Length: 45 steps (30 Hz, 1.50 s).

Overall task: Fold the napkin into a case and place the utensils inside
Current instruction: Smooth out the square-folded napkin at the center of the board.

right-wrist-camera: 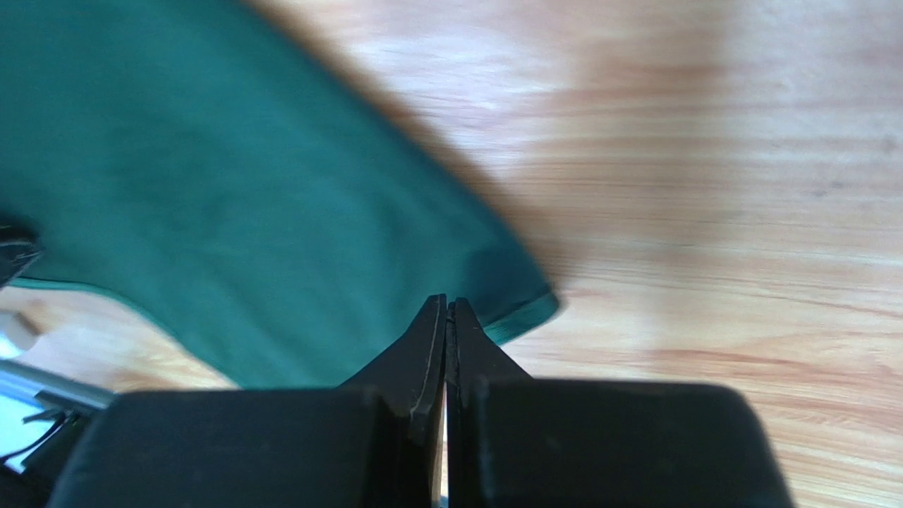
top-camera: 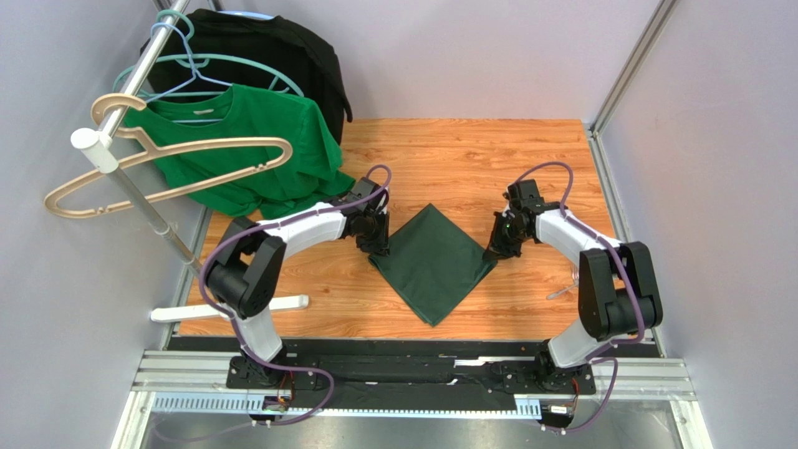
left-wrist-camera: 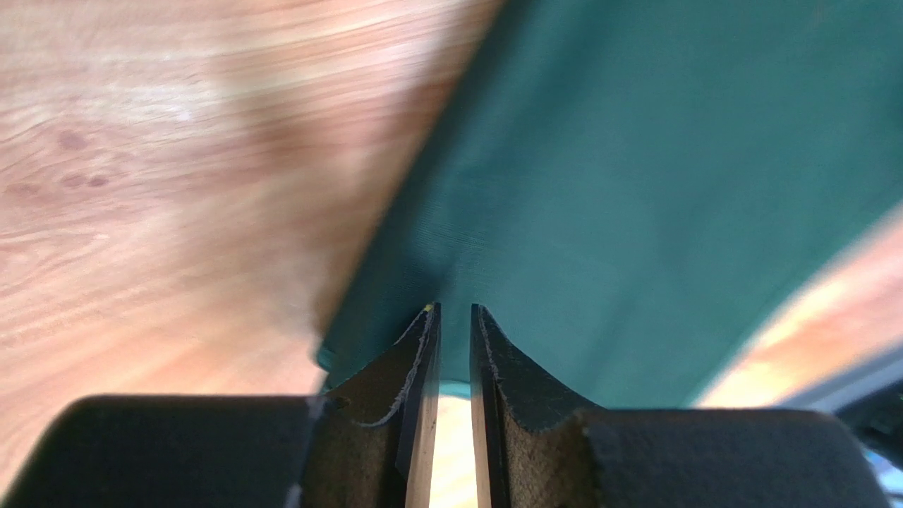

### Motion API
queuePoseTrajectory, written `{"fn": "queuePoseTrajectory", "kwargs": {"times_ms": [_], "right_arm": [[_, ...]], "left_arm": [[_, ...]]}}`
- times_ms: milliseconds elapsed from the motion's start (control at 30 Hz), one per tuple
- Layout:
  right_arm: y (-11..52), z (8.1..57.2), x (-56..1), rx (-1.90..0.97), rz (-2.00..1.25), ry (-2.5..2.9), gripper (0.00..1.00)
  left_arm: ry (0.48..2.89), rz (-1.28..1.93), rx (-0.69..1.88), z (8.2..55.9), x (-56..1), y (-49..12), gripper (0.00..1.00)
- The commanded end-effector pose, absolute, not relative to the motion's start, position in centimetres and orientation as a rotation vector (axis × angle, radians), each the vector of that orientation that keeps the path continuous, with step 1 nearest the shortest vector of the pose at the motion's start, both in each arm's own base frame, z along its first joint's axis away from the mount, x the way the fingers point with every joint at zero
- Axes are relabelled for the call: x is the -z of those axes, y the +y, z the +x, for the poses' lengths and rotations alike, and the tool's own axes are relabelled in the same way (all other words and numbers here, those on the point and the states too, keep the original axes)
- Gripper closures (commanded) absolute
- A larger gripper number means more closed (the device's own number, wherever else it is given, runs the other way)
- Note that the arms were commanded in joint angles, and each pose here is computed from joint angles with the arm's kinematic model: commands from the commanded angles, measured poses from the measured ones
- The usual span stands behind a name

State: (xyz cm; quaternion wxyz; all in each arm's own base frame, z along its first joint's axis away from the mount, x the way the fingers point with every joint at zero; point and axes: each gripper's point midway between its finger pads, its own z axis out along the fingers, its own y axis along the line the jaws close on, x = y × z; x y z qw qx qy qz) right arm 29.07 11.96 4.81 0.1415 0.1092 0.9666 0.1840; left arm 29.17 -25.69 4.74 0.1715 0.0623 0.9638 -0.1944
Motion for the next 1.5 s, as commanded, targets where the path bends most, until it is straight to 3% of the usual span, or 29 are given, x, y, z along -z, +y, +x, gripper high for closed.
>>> {"fn": "queuePoseTrajectory", "kwargs": {"times_ms": [0,200,467,667,900,1067,1300,1467], "right_arm": [[9.6,28.9,-1.9,-0.448,0.424,2.815,1.0],[7.0,29.2,-0.4,-0.207,0.458,2.843,1.0],[10.8,31.8,-7.8,-0.295,0.229,2.676,0.98],[15.4,32.1,-7.0,-0.563,0.181,2.71,0.95],[11.1,31.4,-2.1,-0.349,0.301,2.803,0.96],[8.7,31.6,-1.7,-0.16,0.296,2.816,0.96],[12.6,32.2,-6.8,-0.278,0.166,2.714,0.91],[14.7,31.6,-5.7,-0.435,0.161,2.745,0.85]], "left_arm": [[2.784,0.197,0.424,29.3,-2.3,-23.6,0.76],[2.802,0.235,0.426,27.4,-1.7,-23.6,0.79],[2.627,0.244,0.591,27.1,-9.5,-24.8,0.68],[2.708,0.22,0.518,28.1,-5.5,-23.6,0.71],[2.829,0.176,0.393,26.1,-0.1,-21.5,0.75],[2.795,0.226,0.364,24.8,-1.8,-21.4,0.75],[2.597,0.265,0.632,26.0,-10.1,-24.7,0.69],[2.63,0.313,0.764,26.4,-9.1,-27.4,0.71]]}}
